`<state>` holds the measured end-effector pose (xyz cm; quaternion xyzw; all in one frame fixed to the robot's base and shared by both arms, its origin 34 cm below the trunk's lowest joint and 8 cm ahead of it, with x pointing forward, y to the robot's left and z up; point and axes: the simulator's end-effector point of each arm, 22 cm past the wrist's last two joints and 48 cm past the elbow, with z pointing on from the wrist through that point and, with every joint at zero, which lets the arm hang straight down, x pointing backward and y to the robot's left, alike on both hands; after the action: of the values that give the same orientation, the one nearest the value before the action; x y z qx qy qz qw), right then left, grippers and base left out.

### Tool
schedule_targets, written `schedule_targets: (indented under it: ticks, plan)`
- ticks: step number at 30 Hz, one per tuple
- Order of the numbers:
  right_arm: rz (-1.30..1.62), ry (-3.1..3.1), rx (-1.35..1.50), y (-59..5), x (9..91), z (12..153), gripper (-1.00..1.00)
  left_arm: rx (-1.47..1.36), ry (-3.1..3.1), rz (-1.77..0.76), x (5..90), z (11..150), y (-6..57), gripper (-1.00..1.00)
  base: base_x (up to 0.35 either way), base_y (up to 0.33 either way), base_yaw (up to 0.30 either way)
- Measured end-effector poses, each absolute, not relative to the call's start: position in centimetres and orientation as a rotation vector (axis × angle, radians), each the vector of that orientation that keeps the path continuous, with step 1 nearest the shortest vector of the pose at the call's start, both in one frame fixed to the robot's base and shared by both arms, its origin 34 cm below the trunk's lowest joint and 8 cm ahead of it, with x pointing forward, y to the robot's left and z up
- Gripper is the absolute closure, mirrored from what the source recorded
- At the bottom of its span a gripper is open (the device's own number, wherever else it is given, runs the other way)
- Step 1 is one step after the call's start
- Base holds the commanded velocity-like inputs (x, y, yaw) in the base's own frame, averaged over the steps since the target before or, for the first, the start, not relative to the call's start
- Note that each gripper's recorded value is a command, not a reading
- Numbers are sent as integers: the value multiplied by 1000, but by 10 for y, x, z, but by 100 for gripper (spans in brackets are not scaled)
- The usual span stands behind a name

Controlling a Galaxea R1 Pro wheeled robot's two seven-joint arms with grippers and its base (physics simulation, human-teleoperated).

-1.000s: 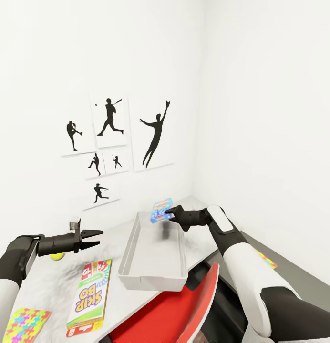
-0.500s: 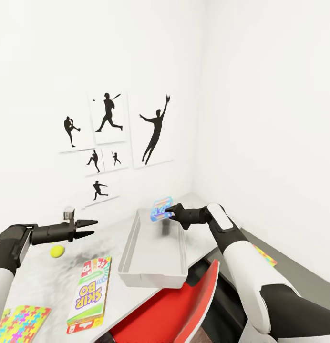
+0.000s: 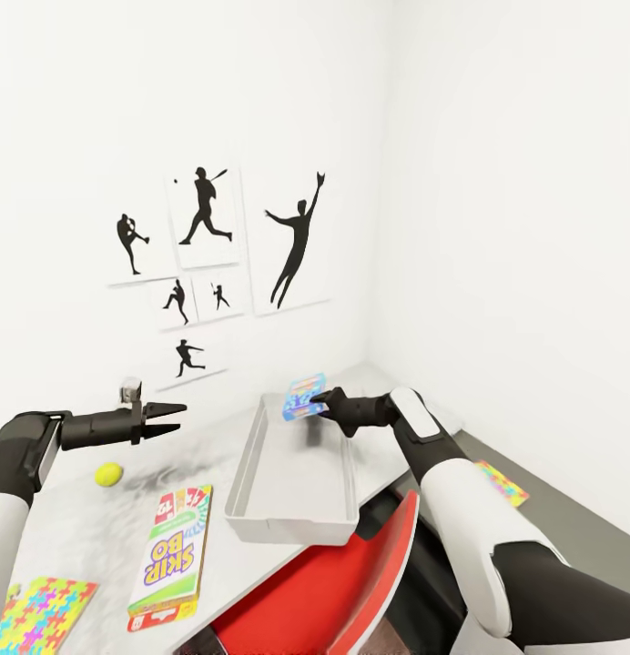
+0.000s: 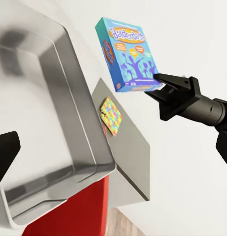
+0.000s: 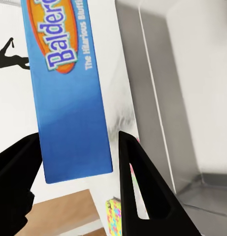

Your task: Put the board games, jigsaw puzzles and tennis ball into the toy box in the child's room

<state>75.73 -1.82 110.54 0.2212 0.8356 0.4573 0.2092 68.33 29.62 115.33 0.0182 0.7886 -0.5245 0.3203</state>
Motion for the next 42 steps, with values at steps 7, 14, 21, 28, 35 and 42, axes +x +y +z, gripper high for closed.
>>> schedule_targets:
  ticks: [7,14,21,28,35,42]
  plan:
    - [1268,2308,633,-14,765,1107,100,41,2082,-1381,685,1147,296,-100,0,0,0]
    - [1237,2330,595,-9,767,1104,100,35,2091,-1384,687,1140,296,-100,0,0,0]
    - [1206,2381,605,-9,769,1088,100,26,2101,-1388,688,1134,296,-100,0,0,0]
    - [1193,2401,637,-10,772,1077,100,19,2110,-1390,690,1127,296,-100,0,0,0]
    - [1171,2376,674,-15,783,1076,100,10,2119,-1395,691,1121,296,-100,0,0,0]
    - [1127,2389,672,-19,787,1067,100,2,2128,-1398,692,1114,296,-100,0,0,0]
